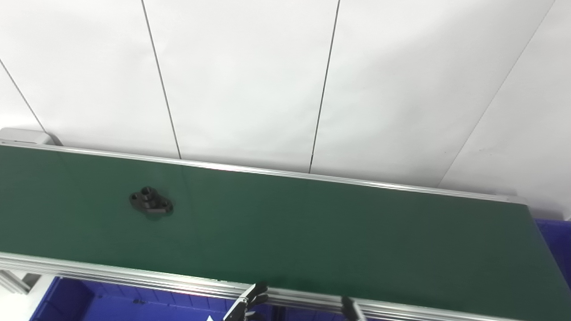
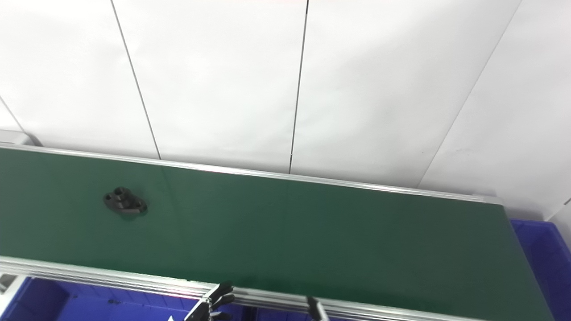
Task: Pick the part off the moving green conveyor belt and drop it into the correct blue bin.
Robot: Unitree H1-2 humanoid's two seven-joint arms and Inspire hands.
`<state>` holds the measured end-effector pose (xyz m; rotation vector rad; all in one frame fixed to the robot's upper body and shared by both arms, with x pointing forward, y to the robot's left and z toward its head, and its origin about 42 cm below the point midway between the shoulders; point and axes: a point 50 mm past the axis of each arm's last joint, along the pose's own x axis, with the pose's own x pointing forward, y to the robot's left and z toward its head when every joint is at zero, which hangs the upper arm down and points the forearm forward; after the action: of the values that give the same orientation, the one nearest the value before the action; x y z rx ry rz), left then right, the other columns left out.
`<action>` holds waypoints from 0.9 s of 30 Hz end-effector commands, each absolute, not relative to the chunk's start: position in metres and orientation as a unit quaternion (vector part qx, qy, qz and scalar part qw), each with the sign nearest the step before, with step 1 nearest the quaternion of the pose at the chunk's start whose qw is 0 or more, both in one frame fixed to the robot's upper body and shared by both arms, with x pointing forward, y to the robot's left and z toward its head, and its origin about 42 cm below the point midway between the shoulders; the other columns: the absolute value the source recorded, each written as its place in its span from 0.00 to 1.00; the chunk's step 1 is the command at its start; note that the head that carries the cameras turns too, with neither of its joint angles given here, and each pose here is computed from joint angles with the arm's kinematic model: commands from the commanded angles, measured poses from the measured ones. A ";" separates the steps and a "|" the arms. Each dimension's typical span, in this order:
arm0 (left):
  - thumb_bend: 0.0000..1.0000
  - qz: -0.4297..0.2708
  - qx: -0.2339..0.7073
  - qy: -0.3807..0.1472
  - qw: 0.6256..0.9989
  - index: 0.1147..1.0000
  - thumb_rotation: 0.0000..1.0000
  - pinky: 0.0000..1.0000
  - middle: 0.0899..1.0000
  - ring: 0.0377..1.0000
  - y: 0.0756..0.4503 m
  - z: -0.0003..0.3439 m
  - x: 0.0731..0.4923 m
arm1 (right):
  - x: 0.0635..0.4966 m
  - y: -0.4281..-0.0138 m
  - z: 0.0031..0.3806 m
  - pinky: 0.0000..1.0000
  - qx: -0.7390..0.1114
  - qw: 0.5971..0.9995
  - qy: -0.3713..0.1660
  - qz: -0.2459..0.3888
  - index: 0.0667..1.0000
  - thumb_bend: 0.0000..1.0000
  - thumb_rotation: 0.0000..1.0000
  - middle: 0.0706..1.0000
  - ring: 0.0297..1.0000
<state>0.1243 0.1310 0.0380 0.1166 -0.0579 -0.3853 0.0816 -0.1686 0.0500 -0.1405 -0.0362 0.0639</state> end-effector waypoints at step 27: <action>1.00 -0.208 0.049 -0.078 0.974 0.88 0.92 0.72 0.91 0.87 0.107 0.049 0.135 | 0.210 -0.161 0.166 0.83 -0.244 0.953 -0.175 0.036 0.95 0.97 0.61 0.93 0.91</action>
<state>0.1297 0.1120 0.0390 0.1189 -0.0866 -0.4288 0.2035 -0.1646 0.1506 -0.5005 -0.3274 0.0724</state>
